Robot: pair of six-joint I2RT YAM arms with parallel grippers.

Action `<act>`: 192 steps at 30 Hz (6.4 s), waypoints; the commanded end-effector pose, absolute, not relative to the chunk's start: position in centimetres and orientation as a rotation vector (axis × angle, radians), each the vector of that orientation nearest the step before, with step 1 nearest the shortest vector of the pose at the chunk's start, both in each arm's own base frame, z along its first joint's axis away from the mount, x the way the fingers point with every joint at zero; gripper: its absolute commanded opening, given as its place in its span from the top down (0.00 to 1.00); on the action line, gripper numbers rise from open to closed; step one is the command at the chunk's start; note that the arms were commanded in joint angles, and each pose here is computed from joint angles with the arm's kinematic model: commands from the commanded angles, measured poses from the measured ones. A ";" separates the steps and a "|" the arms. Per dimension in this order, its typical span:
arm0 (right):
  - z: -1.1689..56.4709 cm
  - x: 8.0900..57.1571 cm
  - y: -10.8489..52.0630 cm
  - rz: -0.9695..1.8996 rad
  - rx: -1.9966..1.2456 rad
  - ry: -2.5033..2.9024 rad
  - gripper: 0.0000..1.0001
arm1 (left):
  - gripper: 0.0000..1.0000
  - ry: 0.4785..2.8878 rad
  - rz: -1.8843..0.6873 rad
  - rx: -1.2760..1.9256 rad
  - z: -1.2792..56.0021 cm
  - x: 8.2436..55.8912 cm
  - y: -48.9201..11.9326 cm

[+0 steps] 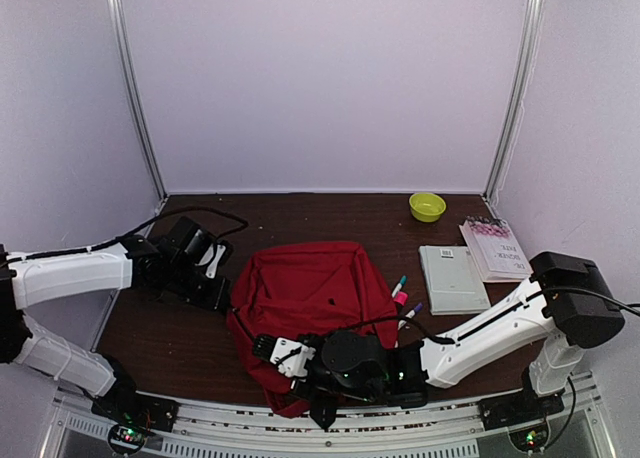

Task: Pack the student bag
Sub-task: Unzip the largest pocket of the student bag, then move the student bag to the center of the board.

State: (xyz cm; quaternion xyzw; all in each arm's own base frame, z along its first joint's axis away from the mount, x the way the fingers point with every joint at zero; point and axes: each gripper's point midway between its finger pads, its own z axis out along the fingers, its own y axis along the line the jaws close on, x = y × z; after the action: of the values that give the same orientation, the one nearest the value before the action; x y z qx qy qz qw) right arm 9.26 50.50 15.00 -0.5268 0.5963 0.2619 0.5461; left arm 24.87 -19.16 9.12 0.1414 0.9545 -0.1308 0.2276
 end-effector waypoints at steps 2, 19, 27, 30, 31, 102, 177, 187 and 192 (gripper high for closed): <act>17.3 7.7 50.9 0.701 -1.230 1.342 1.00 | 1.00 2.608 -0.325 0.339 8.5 26.5 -18.7; 18.0 8.3 50.9 0.698 -1.182 1.382 0.91 | 0.99 2.578 -0.409 0.340 9.7 25.4 -18.9; 18.9 8.4 49.9 0.684 -1.195 1.416 0.40 | 0.66 2.508 -0.461 0.377 11.8 25.3 -19.4; 19.8 8.6 49.1 0.679 -1.167 1.435 0.25 | 0.58 2.487 -0.469 0.396 12.4 25.3 -19.5; 20.1 8.7 48.8 0.679 -1.159 1.443 0.21 | 0.55 2.481 -0.469 0.404 12.6 25.4 -19.5; 20.3 36.6 44.0 0.750 -0.493 2.289 0.27 | 0.32 2.196 -0.676 0.769 18.0 19.2 -25.2; 17.6 28.0 19.4 0.221 -0.137 2.226 0.19 | 0.28 2.088 -0.236 1.323 15.0 18.6 -37.6; 17.4 26.4 17.3 0.177 -0.130 2.264 0.19 | 0.29 2.057 -0.398 1.291 18.1 17.8 -39.5; 17.1 25.8 15.5 0.123 -0.068 2.269 0.19 | 0.31 2.061 -0.437 1.268 19.1 18.4 -41.4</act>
State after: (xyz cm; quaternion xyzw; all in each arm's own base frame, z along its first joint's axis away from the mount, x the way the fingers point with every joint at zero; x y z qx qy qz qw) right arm 26.34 17.91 17.76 -0.0544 0.9002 0.0854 0.4235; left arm 17.80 -38.56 16.15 0.5048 0.7965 -0.1218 0.3097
